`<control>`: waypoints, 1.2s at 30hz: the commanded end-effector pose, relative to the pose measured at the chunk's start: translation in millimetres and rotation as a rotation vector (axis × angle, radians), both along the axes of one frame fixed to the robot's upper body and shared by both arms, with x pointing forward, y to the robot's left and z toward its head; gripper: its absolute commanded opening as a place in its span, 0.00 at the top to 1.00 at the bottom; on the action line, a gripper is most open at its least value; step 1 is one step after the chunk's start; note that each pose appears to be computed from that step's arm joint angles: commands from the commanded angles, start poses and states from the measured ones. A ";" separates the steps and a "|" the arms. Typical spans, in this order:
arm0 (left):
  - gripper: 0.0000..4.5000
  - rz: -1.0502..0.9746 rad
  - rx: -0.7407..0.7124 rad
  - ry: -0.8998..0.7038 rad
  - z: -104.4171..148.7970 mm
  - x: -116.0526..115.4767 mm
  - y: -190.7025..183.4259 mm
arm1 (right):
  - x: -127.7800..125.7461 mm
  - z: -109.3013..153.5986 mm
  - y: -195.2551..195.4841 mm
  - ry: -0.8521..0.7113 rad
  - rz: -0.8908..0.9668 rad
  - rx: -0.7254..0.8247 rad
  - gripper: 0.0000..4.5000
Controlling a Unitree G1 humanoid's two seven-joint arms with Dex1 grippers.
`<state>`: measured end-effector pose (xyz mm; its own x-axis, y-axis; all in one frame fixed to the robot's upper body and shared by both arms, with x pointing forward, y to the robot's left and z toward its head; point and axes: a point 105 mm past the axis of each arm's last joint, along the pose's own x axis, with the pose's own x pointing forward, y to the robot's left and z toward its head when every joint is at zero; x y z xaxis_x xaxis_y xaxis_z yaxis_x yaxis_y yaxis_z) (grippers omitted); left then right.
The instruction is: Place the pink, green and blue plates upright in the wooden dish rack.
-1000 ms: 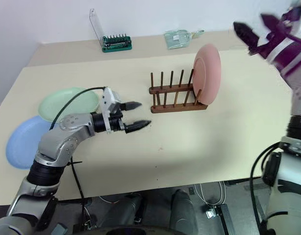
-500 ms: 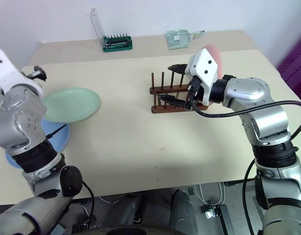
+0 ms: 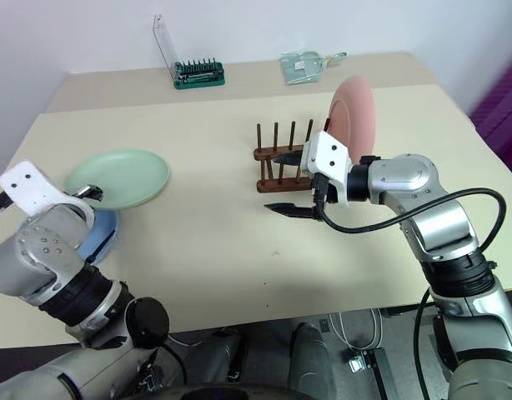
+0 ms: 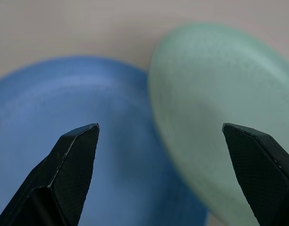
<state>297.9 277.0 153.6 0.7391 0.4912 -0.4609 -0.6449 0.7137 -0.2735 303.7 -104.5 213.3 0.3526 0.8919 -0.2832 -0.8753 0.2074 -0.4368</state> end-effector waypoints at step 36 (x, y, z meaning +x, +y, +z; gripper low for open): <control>1.00 -0.838 0.055 -0.673 136.1 57.1 -168.1 | 64.1 9.9 54.3 -0.825 -0.136 -0.303 0.00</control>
<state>363.0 113.2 273.7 0.9579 -0.2665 0.1068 0.2871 0.8886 -0.3578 368.0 -52.6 207.4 0.6435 0.7471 -0.1666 -0.3156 0.0606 -0.9470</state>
